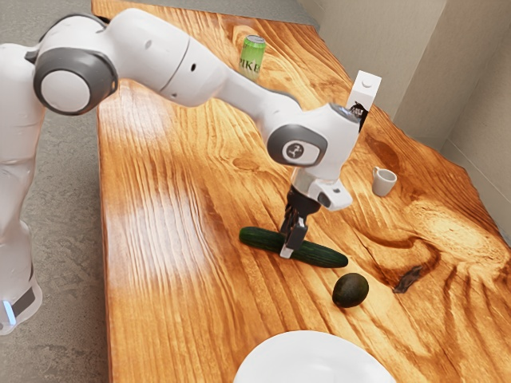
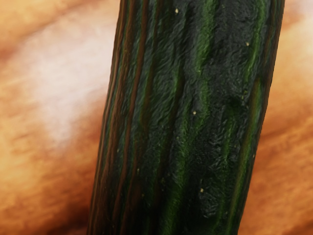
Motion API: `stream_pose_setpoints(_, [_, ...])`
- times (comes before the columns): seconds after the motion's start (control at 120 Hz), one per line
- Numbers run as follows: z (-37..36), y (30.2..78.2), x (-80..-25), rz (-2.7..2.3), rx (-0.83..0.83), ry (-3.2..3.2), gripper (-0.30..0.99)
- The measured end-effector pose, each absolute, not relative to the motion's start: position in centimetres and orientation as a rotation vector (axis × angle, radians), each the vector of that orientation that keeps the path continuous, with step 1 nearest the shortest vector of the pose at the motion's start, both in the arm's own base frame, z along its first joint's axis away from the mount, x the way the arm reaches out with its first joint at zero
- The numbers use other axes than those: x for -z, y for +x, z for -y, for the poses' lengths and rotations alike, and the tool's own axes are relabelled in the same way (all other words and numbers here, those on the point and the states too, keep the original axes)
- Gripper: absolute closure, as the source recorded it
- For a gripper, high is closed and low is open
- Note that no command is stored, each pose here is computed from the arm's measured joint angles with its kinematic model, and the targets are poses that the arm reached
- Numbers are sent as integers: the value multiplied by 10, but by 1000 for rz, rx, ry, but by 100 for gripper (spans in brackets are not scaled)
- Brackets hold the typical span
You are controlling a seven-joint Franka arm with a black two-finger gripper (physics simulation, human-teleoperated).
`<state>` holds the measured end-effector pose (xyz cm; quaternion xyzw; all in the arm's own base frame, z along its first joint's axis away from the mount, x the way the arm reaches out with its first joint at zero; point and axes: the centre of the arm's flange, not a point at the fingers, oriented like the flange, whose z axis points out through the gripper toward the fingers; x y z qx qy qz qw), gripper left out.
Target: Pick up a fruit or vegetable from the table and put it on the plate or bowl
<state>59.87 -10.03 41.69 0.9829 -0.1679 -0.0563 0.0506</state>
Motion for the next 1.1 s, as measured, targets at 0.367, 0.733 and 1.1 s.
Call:
stream_pose_setpoints(0.367, [98, 601, -411, 527, 173, 2997, 36])
stream_pose_setpoints(0.733, [114, 609, -478, 601, 105, 3011, 46])
stream_pose_setpoints(1.1, [167, 600, -525, 739, 43, 2998, 46])
